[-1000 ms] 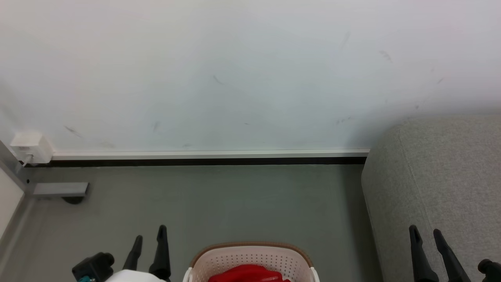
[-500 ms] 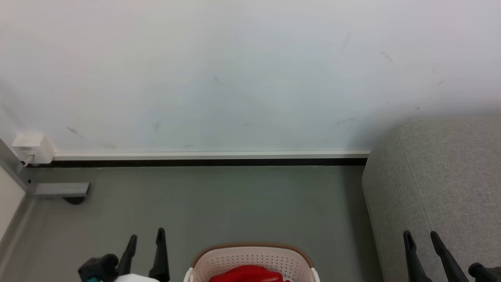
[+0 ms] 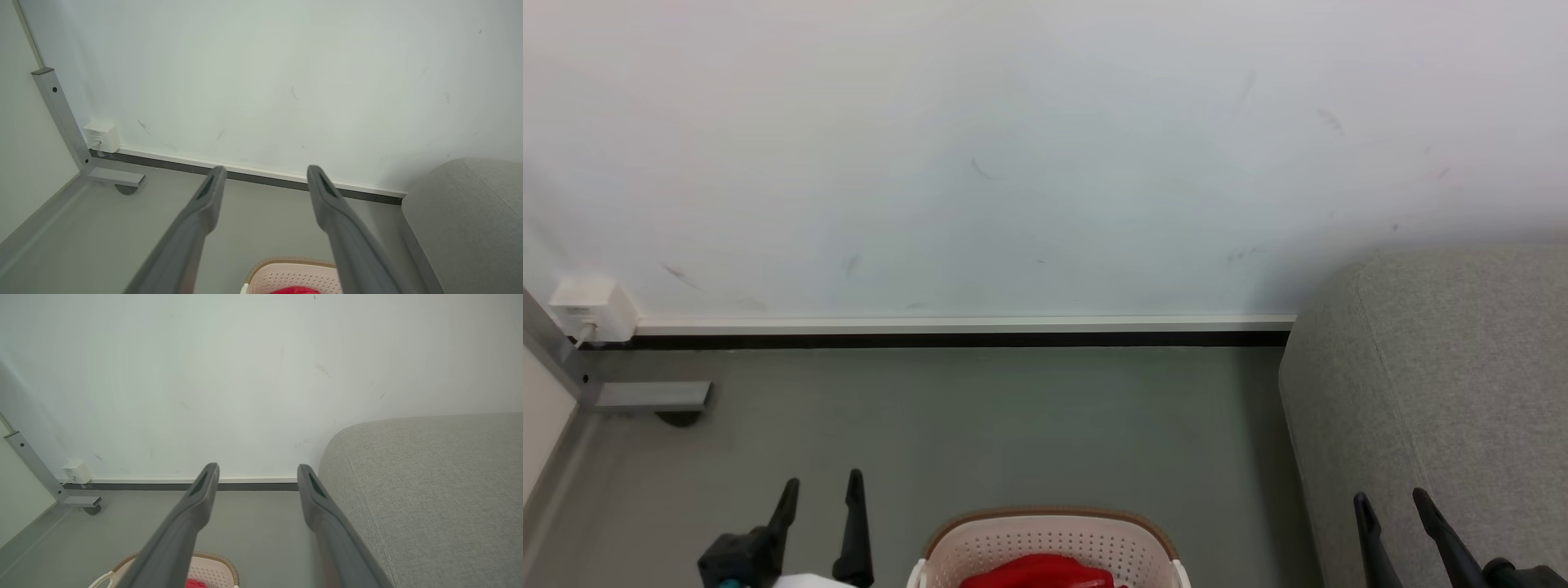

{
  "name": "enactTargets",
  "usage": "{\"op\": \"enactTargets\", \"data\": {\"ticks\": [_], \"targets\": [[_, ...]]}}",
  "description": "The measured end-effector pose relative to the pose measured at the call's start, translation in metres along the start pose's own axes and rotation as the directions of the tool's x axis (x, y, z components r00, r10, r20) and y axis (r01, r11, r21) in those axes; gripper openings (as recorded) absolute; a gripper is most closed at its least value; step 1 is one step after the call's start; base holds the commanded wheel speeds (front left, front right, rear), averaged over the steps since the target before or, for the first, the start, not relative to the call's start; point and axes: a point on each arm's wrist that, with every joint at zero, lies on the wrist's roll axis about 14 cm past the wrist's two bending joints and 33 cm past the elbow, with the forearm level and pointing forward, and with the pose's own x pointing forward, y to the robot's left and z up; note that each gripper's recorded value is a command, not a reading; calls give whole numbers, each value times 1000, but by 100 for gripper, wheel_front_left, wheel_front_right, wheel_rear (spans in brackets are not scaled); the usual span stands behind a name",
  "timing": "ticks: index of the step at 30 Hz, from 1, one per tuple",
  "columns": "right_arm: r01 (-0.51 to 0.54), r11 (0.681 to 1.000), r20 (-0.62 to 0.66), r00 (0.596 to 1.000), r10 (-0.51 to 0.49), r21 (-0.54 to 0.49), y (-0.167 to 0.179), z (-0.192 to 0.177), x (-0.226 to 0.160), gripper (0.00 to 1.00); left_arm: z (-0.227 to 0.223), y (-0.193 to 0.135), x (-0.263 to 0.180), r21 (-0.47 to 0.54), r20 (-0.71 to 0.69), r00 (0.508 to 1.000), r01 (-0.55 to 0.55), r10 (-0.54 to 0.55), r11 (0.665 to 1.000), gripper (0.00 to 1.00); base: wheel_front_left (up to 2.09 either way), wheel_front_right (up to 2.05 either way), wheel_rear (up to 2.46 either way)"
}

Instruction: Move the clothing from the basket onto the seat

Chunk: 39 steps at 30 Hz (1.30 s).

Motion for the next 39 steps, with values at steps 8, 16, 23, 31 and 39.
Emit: {"op": "enactTargets", "data": {"ticks": [8,16,23,31,39], "targets": [[-1,1000,2,1000,1,-18,0,-2,-2,100,-2,2,-4,73,6,1000,2,-2,997,100,0,0,0],[-19,998,3,1000,20,-62,4,-3,-1,100,0,1,-7,135,24,1000,13,-17,991,100,0,0,0],[-23,996,14,1000,25,-89,5,-1,-1,100,4,-2,-8,187,50,998,24,-34,982,100,0,0,0],[-22,992,23,999,25,-127,4,0,-3,100,6,-6,-8,240,67,996,36,-53,970,100,0,0,0],[-11,991,29,999,15,-131,0,2,-5,100,5,-8,-7,249,64,996,42,-60,968,100,0,0,0]]}}
